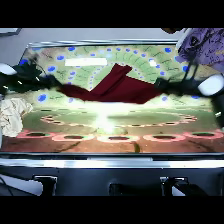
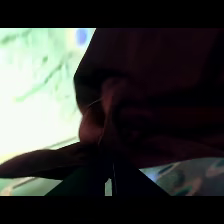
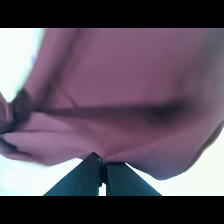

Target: Fold the clothes and pants, and hang the long-sleeved shirts on hangers.

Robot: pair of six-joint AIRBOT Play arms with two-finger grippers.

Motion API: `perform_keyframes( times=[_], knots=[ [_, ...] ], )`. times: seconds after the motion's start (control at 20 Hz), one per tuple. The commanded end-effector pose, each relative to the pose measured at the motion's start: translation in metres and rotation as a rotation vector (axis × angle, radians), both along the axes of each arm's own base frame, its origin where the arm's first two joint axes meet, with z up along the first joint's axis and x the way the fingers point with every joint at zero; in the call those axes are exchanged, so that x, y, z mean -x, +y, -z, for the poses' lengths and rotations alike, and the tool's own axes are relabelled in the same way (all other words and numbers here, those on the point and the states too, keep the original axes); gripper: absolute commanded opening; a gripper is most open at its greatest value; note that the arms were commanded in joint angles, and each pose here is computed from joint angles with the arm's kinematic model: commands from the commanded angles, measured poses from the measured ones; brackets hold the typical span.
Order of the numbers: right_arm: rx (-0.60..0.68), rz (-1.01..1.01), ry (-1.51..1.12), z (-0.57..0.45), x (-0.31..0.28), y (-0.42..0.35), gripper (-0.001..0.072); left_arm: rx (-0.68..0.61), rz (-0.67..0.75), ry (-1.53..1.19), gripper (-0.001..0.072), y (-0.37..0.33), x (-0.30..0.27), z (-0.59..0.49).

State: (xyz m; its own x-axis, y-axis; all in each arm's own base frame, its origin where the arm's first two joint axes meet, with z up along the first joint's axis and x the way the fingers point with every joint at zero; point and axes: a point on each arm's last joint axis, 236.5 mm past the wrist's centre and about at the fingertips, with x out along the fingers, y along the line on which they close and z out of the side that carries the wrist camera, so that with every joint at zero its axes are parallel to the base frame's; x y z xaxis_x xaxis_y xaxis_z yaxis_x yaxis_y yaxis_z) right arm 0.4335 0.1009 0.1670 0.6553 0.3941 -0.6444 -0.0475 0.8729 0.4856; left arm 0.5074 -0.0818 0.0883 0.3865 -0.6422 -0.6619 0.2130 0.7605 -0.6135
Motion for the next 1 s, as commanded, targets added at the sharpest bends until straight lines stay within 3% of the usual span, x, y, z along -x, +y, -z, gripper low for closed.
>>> perform_keyframes(
  times=[0.0, 0.2, 0.4, 0.55, 0.75, 0.95],
  knots=[
    [0.236, 0.049, -0.305, -0.151, 0.003, -0.042, 0.0026, -0.038, -0.065, -0.416, 0.0019, 0.005, 0.011, -0.181],
    [0.335, 0.107, -0.586, -0.285, 0.079, -0.062, 0.0026, -0.115, -0.236, -0.774, 0.0019, 0.016, 0.104, -0.346],
    [0.325, 0.135, -0.753, -0.341, 0.17, -0.064, 0.0026, -0.257, -0.529, -0.929, 0.002, 0.062, 0.209, -0.416],
    [0.311, 0.15, -0.815, -0.357, 0.206, -0.065, 0.0026, -0.315, -0.69, -0.997, 0.0019, 0.09, 0.261, -0.44],
    [0.248, 0.149, -0.674, -0.325, 0.182, -0.061, 0.0026, -0.384, -0.701, -0.947, 0.002, 0.104, 0.24, -0.422],
    [0.206, 0.078, -0.363, -0.223, 0.08, -0.044, 0.0026, -0.489, -0.586, -0.653, 0.0019, 0.122, 0.135, -0.307]
  ],
)
